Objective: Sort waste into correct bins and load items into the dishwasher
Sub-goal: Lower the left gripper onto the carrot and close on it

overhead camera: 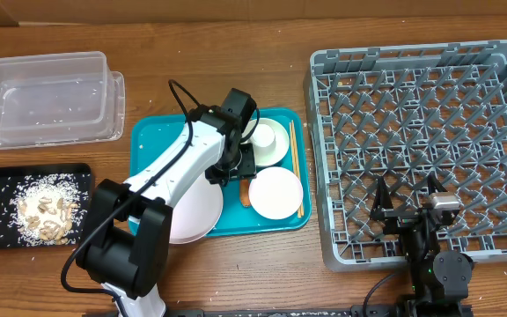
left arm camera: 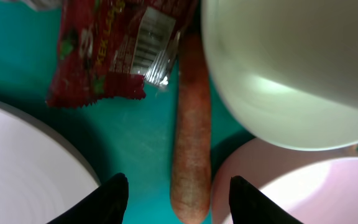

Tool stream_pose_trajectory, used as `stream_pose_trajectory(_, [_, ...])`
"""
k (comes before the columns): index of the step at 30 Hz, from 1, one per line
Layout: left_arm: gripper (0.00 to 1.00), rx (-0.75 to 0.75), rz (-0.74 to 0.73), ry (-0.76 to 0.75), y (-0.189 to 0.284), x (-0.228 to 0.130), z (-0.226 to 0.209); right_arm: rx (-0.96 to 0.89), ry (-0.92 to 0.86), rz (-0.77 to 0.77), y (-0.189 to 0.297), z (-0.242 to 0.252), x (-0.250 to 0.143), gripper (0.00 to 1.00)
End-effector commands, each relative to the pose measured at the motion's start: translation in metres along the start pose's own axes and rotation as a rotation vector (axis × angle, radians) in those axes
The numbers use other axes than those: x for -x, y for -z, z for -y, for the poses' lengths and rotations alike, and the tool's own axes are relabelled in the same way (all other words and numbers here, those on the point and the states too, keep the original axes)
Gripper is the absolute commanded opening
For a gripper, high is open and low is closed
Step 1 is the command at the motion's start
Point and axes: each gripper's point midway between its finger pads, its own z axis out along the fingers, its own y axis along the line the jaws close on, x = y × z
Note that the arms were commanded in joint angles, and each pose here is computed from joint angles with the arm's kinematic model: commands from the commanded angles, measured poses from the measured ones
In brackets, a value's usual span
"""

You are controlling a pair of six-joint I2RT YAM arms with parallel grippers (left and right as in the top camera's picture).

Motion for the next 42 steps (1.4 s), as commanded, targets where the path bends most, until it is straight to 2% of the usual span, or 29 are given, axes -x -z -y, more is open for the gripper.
stream_pose_trajectory(1, [0.54, -0.006, -0.017, -0.017, -0.011, -0.005, 0.000, -0.003, 0.007, -0.002, -0.001, 0.001, -0.003, 1.00])
stream_pose_trajectory(21, [0.58, -0.009, 0.030, -0.045, -0.011, 0.006, 0.002, -0.002, 0.007, -0.002, -0.001, 0.001, -0.003, 1.00])
stream_pose_trajectory(30, [0.52, -0.007, 0.028, -0.080, -0.016, 0.004, 0.001, -0.002, 0.007, -0.002, -0.001, 0.001, -0.003, 1.00])
stream_pose_trajectory(42, [0.51, -0.009, 0.034, -0.082, -0.034, -0.001, -0.005, -0.003, 0.007, -0.002, -0.001, 0.001, -0.003, 1.00])
